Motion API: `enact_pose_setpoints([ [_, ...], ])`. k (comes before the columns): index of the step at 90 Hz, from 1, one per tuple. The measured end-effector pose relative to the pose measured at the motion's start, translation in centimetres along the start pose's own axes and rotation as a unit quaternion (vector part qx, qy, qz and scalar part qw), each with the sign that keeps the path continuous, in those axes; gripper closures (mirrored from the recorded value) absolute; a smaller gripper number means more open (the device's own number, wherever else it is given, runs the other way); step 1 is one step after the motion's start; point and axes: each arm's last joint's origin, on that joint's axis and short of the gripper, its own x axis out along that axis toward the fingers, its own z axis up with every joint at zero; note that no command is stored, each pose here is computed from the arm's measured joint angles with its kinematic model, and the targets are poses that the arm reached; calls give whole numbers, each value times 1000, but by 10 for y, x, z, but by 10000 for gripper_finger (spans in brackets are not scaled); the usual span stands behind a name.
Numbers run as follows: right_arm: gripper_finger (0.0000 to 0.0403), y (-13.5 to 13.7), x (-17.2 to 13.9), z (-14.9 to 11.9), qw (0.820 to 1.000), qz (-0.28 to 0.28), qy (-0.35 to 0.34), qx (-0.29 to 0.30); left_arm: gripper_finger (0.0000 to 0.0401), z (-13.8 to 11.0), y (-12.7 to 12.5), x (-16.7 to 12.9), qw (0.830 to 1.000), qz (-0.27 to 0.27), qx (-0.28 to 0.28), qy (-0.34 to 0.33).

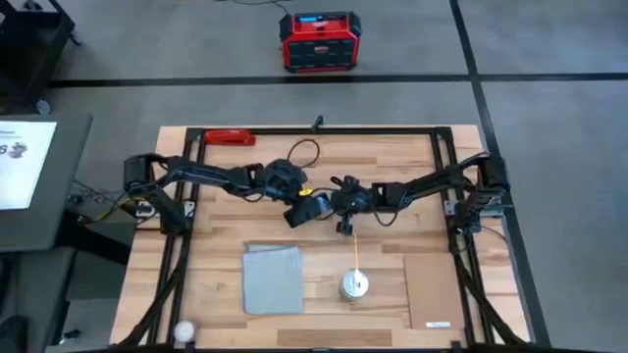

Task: Apply microfiber cloth
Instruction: Spray the front of the black phone with the spray bottle

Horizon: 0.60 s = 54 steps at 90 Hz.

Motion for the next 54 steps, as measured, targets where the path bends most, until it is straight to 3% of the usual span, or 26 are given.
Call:
enact_pose_setpoints([
  [54, 403, -16, -3, 5, 1000, -16, 21, 11, 391, -2, 3, 8, 1000, 7, 0, -9],
])
